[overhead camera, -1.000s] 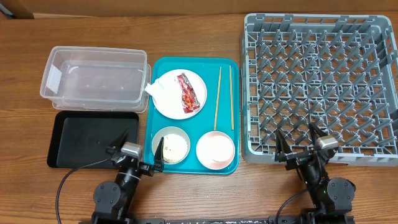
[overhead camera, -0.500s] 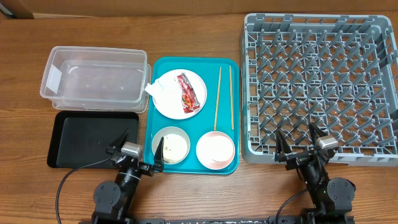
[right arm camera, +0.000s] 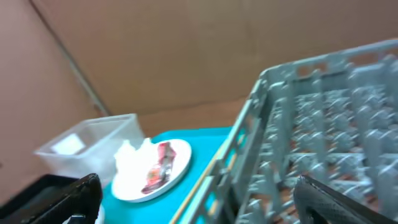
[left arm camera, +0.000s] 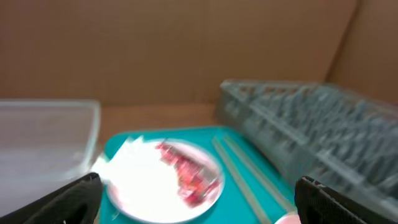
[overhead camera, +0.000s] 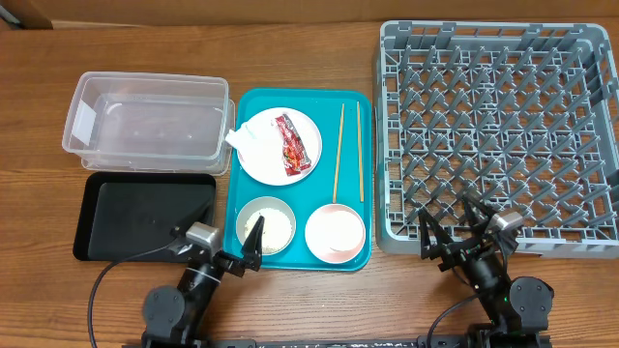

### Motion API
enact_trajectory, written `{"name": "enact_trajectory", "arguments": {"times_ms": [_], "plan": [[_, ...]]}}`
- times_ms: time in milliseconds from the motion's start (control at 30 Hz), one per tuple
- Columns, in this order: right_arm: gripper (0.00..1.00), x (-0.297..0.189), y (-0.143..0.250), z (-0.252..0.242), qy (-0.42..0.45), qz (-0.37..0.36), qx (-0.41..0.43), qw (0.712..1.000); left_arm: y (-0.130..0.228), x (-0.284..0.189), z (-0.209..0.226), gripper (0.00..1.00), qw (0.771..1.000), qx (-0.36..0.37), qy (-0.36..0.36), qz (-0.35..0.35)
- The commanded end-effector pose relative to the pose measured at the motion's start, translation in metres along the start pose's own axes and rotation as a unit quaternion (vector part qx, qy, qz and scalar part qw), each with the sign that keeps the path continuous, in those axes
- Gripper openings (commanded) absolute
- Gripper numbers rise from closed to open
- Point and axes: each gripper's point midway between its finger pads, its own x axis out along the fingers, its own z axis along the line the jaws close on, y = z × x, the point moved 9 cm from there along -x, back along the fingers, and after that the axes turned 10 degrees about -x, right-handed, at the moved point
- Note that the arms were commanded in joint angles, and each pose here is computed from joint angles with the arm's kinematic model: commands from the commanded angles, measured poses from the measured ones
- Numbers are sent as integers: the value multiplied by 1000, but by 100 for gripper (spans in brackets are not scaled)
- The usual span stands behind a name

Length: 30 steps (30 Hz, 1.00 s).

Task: Sort waste into correct bins and load items into the dishwasher

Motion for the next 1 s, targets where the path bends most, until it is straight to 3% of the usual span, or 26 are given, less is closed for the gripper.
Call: {"name": "enact_trajectory", "arguments": {"times_ms": [0, 200, 333, 467, 567, 700, 867, 967], "plan": [[100, -4, -21, 11, -36, -23, 32, 999, -20, -3, -16, 100, 996, -59, 60, -21], [100, -20, -82, 25, -7, -44, 23, 999, -68, -15, -37, 100, 997, -44, 52, -23], [99, -22, -123, 31, 22, -7, 41, 999, -96, -15, -46, 100, 998, -40, 12, 51], [100, -10, -158, 30, 56, 86, 60, 993, -119, -3, -49, 100, 984, -38, -38, 170], [100, 3, -177, 28, 67, 169, 60, 982, -134, 12, -50, 100, 958, -50, -68, 273], [100, 23, -192, 25, 64, 231, 94, 966, -150, 34, -53, 100, 925, -89, -76, 362], [100, 43, -182, 24, 17, 280, 130, 951, -145, 68, -60, 100, 888, -207, -14, 410], [100, 49, -176, 21, 11, 297, 142, 944, -117, 86, -60, 86, 851, -218, -23, 478]]}}
